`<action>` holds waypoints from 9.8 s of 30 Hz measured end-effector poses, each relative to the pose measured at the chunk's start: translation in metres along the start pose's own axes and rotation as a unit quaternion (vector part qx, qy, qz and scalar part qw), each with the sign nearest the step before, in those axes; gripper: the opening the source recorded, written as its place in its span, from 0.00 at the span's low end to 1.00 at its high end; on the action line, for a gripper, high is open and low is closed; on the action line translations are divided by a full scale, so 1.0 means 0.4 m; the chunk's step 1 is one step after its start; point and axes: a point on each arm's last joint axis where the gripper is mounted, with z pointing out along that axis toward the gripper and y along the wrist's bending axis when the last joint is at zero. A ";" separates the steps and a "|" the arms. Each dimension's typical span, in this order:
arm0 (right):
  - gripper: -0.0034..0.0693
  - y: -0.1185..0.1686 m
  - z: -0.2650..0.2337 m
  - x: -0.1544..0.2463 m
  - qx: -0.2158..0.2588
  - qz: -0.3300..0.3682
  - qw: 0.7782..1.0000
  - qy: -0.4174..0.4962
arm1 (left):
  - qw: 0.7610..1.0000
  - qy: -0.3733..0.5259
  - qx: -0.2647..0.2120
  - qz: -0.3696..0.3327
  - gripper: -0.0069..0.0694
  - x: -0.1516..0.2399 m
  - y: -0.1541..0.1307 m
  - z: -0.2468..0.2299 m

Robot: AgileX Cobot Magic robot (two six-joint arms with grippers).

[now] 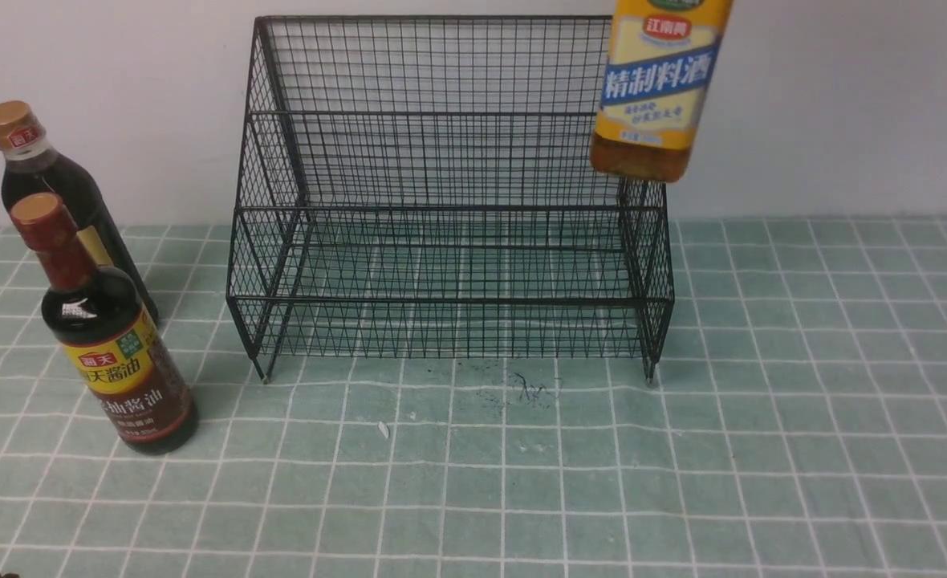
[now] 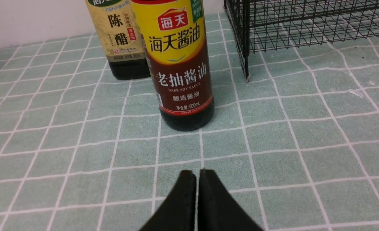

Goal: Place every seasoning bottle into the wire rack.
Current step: Use the right arm to put the condiment bottle back on the shelf, then use the left arm to grab the condiment bottle closest to it, then use the left arm to put the condiment bottle back on the shelf

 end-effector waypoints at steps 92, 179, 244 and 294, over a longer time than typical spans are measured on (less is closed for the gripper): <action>0.03 0.019 -0.869 0.148 -0.097 0.041 0.994 0.021 | 1.000 0.000 0.000 0.000 0.08 0.000 0.000 0.000; 0.03 -0.084 -0.938 0.650 0.158 -0.028 0.982 0.099 | 0.946 -0.256 0.013 -0.197 0.08 -0.108 0.017 -0.028; 0.03 -0.084 -0.938 0.650 0.158 -0.027 0.982 0.099 | 0.991 -0.110 -0.042 -0.062 0.44 -0.306 0.042 0.418; 0.03 -0.084 -0.938 0.650 0.158 -0.026 0.982 0.099 | 0.994 0.024 0.089 -0.061 0.44 -0.661 -0.149 0.747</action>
